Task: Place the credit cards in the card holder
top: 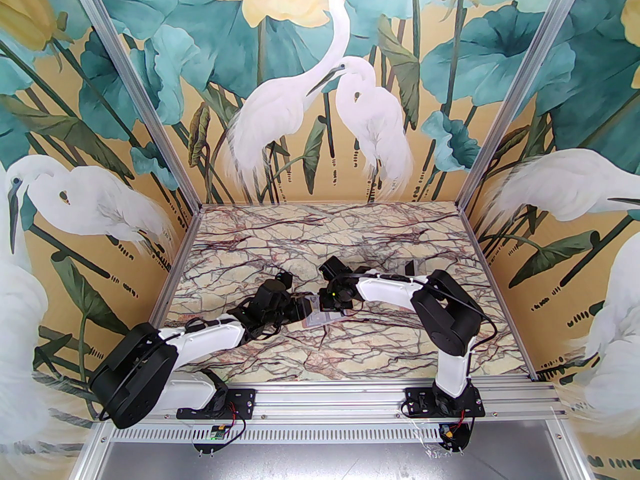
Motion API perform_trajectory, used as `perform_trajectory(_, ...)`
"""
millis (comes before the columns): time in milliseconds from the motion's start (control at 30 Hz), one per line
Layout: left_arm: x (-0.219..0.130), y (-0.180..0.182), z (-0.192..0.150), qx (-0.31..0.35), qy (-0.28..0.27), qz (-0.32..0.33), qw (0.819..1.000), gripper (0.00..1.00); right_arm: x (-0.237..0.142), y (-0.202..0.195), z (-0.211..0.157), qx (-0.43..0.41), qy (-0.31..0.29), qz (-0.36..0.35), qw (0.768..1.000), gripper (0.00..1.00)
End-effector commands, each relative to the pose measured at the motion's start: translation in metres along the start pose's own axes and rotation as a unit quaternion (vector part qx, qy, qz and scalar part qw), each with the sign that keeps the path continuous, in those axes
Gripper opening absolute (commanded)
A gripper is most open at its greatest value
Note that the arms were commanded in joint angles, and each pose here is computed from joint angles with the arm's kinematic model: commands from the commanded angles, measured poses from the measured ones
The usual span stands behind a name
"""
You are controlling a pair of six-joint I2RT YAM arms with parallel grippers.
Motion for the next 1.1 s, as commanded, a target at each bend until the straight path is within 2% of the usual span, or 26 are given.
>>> perform_trajectory(0, 0.004, -0.007, 0.007, 0.005, 0.0, -0.015, 1.0, 0.45, 0.007, -0.01, -0.004, -0.003, 0.003, -0.016, 1.0, 0.05)
perform_trajectory(533, 0.011, -0.013, 0.012, 0.009, 0.007, -0.025, 1.0, 0.41, 0.007, -0.011, -0.005, -0.001, 0.002, -0.015, 1.0, 0.06)
perform_trajectory(1067, 0.011, -0.002, 0.008, 0.007, 0.006, -0.001, 1.0, 0.44, 0.008, -0.012, -0.006, 0.002, 0.003, -0.016, 1.0, 0.06)
Point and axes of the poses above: each hand's point on the last joint's axis, 136 mm out from that joint toward the fingers, its own x axis out along the fingers, its own y axis along the line the jaws close on, z = x × y, the point moved 2 cm from there along -x, back along the fingers, and after that the axes turned 14 degrees about x, right-handed, at the moved point
